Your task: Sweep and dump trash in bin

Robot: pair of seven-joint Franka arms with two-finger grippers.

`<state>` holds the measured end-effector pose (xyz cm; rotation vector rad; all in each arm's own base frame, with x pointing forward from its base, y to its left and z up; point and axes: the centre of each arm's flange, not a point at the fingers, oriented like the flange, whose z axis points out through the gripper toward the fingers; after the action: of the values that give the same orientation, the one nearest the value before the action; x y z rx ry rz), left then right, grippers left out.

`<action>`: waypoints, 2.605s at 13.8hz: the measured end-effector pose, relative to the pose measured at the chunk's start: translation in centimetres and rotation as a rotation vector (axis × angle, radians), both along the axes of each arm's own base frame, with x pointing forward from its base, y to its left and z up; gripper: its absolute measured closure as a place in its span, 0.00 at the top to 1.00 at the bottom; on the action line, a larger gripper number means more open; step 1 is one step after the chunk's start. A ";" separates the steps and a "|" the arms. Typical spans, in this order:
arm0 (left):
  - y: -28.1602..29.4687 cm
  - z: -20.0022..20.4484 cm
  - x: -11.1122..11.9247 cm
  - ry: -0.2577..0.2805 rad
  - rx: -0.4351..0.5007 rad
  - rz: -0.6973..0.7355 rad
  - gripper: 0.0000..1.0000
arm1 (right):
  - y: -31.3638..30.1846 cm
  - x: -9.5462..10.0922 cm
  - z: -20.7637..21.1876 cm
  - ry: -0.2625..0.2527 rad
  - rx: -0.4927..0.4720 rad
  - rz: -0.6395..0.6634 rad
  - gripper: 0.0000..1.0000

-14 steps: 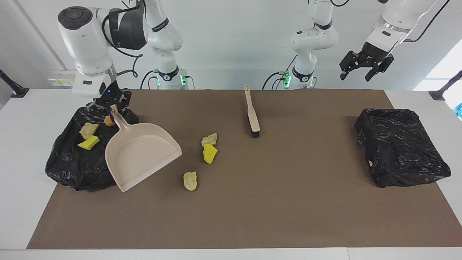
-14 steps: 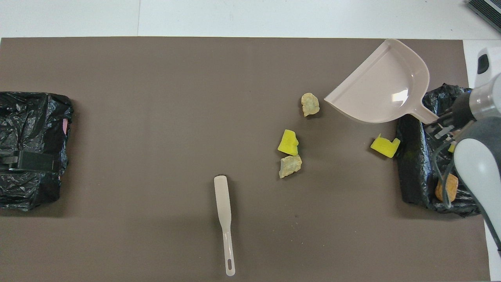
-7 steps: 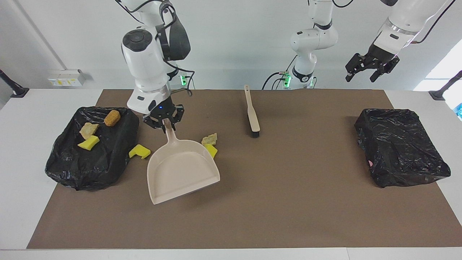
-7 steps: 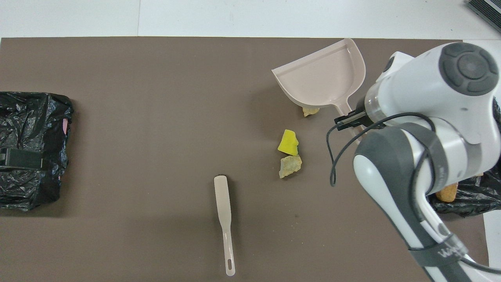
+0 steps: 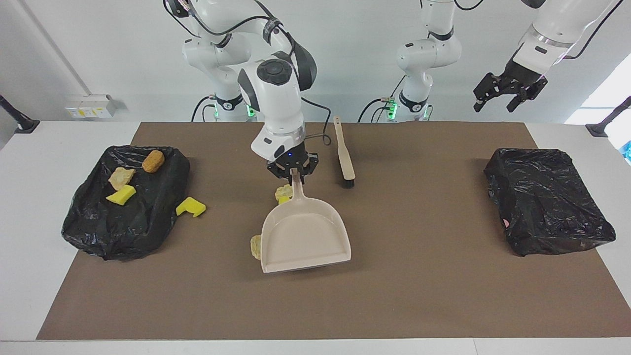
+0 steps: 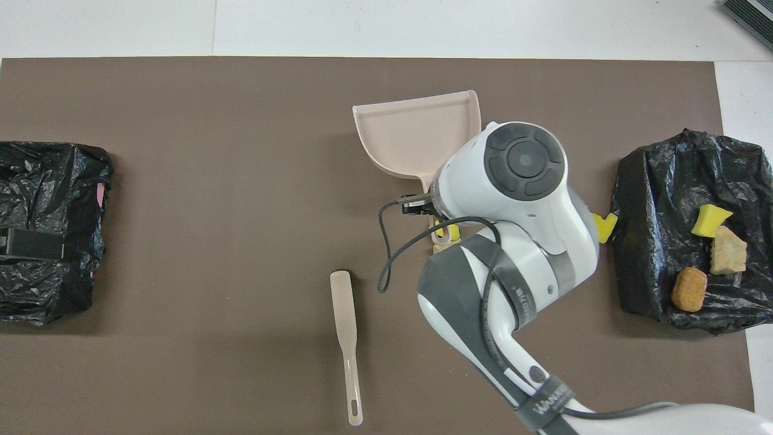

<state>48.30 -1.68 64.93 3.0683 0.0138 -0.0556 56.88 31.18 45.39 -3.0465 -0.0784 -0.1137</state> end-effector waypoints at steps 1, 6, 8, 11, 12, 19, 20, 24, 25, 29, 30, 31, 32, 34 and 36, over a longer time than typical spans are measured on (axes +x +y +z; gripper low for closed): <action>-0.1 0.0 0.0 0.000 0.000 -0.002 1.00 | 1.1 0.0 -0.9 0.004 0.012 -0.021 0.31; -2.6 -0.1 -0.1 0.003 0.008 -0.052 1.00 | 6.8 -0.4 -7.0 -0.022 0.020 -0.088 0.31; -3.0 -0.2 -0.1 0.002 0.028 -0.064 1.00 | 8.7 -0.5 -9.3 -0.031 0.018 -0.086 0.31; -2.5 -0.2 0.0 0.002 0.037 -0.056 1.00 | 9.1 0.3 -9.8 -0.037 0.025 -0.086 0.47; -2.4 -0.2 0.0 0.002 0.037 -0.055 1.00 | 9.1 0.5 -9.5 -0.046 0.026 -0.084 0.63; -2.4 -0.3 0.0 0.002 0.038 -0.055 1.00 | 9.0 0.2 -6.3 -0.071 0.011 -0.074 1.00; -2.4 -0.3 0.0 0.003 0.038 -0.055 1.00 | 9.0 -0.3 -5.8 -0.065 0.000 -0.070 1.00; -2.4 -0.6 0.3 -0.008 0.037 -0.053 1.00 | 9.5 -3.4 -1.8 -0.068 -0.039 -0.038 1.00; -2.4 -0.9 0.5 -0.021 0.037 -0.052 1.00 | 9.7 -4.7 -1.1 -0.066 -0.045 -0.030 1.00; -2.5 -2.5 2.0 -0.070 0.033 -0.030 1.00 | 11.0 -11.6 -1.6 0.015 -0.038 -0.008 1.00; -2.7 -2.7 2.3 -0.077 0.032 -0.023 1.00 | 11.2 -12.9 -2.0 0.036 -0.036 -0.015 1.00; -2.8 -2.9 2.7 -0.088 0.031 -0.019 1.00 | 11.4 -14.2 -2.3 0.061 -0.031 -0.015 1.00; -3.0 -3.1 3.0 -0.100 0.029 -0.019 1.00 | 11.7 -15.7 -2.8 0.082 -0.026 -0.012 1.00; -3.7 -3.8 4.0 -0.131 0.023 -0.015 1.00 | 12.8 -18.6 -4.3 0.097 -0.030 -0.007 1.00; -4.4 -4.6 5.3 -0.163 0.013 0.016 1.00 | 13.8 -21.3 -6.7 0.102 -0.032 0.018 1.00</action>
<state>53.55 -6.04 60.35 3.0747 0.0295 0.1961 35.54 45.02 38.69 -3.0767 -0.1020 0.0443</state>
